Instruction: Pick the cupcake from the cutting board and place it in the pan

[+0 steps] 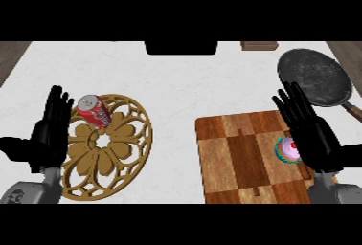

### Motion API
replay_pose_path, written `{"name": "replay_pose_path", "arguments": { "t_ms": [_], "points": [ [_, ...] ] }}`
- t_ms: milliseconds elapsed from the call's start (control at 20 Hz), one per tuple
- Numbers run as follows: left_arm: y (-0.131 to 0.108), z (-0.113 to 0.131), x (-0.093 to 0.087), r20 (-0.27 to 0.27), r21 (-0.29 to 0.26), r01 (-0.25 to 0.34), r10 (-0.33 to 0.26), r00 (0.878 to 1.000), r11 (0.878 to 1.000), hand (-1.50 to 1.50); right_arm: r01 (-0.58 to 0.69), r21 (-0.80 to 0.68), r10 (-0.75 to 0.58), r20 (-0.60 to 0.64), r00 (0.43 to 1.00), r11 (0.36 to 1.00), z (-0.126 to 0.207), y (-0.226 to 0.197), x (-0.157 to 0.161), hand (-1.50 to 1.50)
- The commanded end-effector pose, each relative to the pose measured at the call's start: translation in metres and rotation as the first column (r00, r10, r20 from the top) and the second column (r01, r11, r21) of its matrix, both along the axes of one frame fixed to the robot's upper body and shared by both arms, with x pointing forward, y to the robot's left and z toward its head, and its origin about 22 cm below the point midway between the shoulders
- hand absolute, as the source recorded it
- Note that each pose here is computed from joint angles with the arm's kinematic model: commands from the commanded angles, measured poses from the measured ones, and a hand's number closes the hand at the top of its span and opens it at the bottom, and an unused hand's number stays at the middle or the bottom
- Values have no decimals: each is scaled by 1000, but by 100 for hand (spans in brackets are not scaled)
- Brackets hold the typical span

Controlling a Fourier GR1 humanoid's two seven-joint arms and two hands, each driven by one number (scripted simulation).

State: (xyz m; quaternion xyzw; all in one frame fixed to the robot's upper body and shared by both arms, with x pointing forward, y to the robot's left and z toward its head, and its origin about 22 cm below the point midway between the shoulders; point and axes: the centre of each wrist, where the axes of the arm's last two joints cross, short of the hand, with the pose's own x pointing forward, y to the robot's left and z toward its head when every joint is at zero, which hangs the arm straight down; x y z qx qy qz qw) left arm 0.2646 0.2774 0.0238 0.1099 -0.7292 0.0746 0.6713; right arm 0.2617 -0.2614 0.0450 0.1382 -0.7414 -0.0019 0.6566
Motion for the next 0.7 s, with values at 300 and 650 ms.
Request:
{"name": "replay_pose_path", "arguments": {
  "t_ms": [300, 650],
  "points": [
    [-50, -6, -12, 33, 23, 291, -292, 956, 956, 0, -35, -590, 125, 112, 986, 806, 112, -100, 22, 150],
    [-57, -24, -27, 17, 17, 359, -359, 933, 933, 0, -132, -487, 211, 111, 971, 863, 81, -191, -15, -150]
  ]
}}
